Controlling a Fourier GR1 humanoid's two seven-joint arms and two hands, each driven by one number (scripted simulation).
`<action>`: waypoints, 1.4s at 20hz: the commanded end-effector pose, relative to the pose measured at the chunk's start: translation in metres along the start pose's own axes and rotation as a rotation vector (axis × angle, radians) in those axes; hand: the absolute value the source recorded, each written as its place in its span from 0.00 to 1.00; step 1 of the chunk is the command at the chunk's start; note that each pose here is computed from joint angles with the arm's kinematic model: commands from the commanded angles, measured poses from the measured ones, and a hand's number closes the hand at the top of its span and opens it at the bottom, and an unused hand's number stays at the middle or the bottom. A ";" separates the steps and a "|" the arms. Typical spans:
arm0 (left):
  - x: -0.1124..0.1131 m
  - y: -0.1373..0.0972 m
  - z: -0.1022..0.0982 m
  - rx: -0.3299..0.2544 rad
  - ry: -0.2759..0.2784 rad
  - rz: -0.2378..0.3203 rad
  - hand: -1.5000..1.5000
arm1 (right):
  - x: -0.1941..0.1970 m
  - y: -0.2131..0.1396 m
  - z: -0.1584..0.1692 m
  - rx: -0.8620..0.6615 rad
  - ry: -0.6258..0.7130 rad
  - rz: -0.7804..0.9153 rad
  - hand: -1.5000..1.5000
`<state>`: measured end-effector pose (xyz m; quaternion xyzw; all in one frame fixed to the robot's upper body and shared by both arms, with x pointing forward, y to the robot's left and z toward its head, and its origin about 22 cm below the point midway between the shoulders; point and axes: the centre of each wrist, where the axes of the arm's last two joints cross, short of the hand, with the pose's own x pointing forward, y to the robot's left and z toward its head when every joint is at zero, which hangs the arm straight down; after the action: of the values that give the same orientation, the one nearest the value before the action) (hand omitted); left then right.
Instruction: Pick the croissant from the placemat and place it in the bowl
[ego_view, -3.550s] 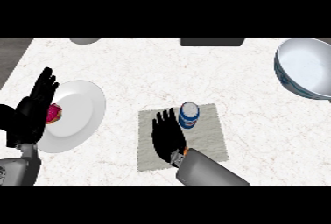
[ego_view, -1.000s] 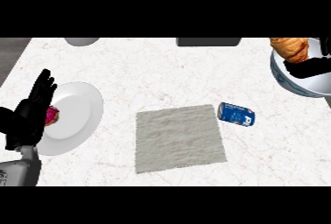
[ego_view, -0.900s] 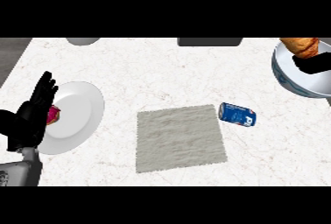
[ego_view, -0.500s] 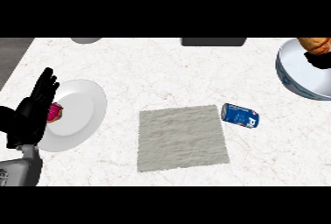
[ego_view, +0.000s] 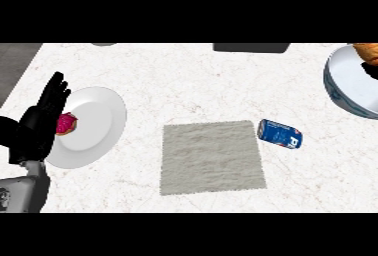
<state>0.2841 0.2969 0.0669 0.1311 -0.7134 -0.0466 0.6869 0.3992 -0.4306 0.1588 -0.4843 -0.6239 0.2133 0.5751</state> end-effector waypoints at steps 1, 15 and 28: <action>0.000 0.001 -0.002 -0.016 -0.012 0.020 0.50 | -0.007 0.003 -0.006 -0.016 0.017 -0.005 1.00; -0.006 -0.016 -0.005 -0.015 0.010 0.023 0.50 | -0.073 -0.009 0.024 0.208 0.131 -0.190 0.00; -0.005 0.005 -0.001 0.011 -0.013 0.015 0.50 | -0.138 -0.084 0.062 -0.038 0.193 -0.768 0.00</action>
<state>0.2857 0.2989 0.0636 0.1306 -0.7165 -0.0405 0.6841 0.3240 -0.5410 0.1438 -0.2588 -0.7068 -0.0542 0.6561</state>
